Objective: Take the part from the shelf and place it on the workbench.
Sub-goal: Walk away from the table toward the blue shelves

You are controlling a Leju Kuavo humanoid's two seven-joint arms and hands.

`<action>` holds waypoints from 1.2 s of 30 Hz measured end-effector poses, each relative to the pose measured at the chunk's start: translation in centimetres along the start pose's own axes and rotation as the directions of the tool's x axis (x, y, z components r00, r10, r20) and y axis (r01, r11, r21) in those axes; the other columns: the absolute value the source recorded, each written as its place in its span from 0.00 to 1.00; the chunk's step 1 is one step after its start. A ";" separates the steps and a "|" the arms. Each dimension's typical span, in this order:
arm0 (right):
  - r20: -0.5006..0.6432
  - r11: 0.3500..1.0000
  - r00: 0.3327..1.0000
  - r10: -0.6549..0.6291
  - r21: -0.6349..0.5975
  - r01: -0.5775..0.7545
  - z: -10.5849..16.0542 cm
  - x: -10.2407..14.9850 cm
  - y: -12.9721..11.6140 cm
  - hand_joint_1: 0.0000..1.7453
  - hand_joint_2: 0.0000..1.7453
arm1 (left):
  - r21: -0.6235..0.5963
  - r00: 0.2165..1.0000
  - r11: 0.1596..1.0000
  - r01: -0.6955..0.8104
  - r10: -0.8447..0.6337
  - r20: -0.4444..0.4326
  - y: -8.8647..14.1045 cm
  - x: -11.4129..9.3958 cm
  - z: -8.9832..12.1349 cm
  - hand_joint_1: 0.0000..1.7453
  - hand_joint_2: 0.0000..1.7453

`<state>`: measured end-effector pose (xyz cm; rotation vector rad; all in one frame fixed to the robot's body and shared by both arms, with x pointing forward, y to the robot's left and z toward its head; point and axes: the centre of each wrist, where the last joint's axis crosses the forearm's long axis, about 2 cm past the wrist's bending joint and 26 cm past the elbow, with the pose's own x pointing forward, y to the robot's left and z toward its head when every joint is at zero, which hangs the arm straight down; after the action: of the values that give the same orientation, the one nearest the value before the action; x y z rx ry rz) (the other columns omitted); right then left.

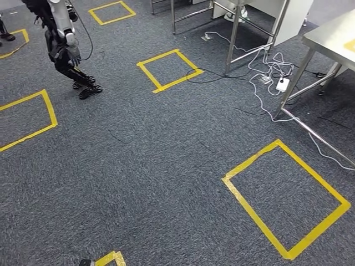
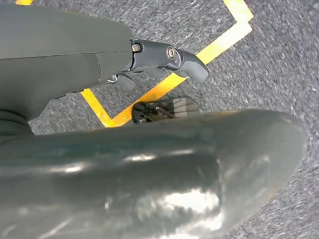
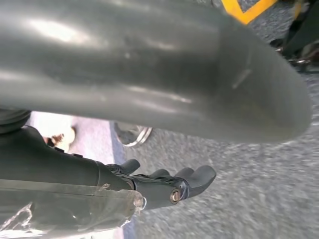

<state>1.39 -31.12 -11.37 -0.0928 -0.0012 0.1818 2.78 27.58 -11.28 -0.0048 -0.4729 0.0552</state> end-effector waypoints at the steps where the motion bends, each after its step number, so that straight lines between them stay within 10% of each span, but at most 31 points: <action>1: 0.008 1.000 1.000 0.000 -0.001 0.000 0.0 0.1 0.0 0.00 0.00 | 0.002 1.000 1.000 0.003 -0.003 0.003 0.1 0.1 -0.1 0.00 0.00; 36: 0.017 0.992 0.993 0.121 0.026 -0.121 0.2 1.5 1.3 0.00 0.00 | 0.060 1.000 0.998 0.004 -0.005 0.015 2.6 0.7 -0.2 0.00 0.00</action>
<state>2.63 -29.51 -11.32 -0.0646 -0.0089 0.3036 3.34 30.23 -11.25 0.0559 -0.4864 0.0652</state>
